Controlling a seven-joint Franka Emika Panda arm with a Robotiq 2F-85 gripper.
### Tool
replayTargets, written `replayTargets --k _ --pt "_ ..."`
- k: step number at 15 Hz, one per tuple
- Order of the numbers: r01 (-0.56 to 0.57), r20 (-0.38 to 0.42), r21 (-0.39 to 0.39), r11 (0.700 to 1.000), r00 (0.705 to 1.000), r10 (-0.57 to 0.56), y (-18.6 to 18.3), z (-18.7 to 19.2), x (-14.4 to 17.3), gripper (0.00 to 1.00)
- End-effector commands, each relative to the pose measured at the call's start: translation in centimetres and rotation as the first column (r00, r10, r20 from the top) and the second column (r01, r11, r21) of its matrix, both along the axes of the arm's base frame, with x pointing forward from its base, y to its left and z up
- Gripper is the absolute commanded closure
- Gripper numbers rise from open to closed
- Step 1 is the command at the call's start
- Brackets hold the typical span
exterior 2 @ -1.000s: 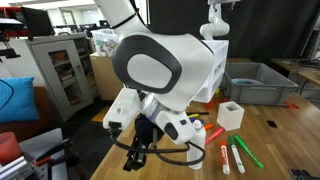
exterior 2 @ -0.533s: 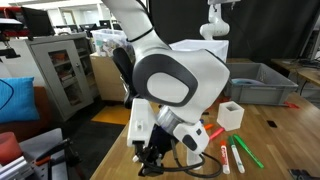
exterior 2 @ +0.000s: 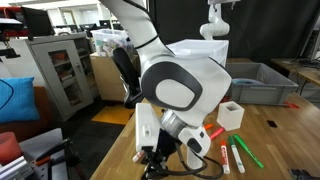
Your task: Remove the lid from the spray bottle and put it on the table
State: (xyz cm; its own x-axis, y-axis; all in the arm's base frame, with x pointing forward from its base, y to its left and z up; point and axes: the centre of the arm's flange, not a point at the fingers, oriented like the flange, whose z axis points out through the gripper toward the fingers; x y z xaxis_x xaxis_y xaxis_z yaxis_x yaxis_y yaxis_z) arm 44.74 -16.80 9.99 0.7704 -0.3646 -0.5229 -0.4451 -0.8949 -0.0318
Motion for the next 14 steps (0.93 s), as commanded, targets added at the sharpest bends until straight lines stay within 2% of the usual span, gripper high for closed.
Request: replayTargets --k 1,4,5,9,14 --pt "-0.026 -0.011 0.035 0.999 1.0 0.026 0.2 0.6 0.0 0.22" --pt "-0.046 0.008 0.024 0.999 0.999 0.046 1.0 1.8 -0.4 0.02" --pt "-0.053 0.016 0.02 0.998 0.998 0.053 1.3 2.4 -0.5 0.0" --pt "-0.042 0.022 0.063 0.997 0.999 0.041 3.0 6.1 -1.7 0.0" --pt "-0.093 0.048 0.14 0.986 0.995 0.087 6.5 12.6 -4.5 0.0"
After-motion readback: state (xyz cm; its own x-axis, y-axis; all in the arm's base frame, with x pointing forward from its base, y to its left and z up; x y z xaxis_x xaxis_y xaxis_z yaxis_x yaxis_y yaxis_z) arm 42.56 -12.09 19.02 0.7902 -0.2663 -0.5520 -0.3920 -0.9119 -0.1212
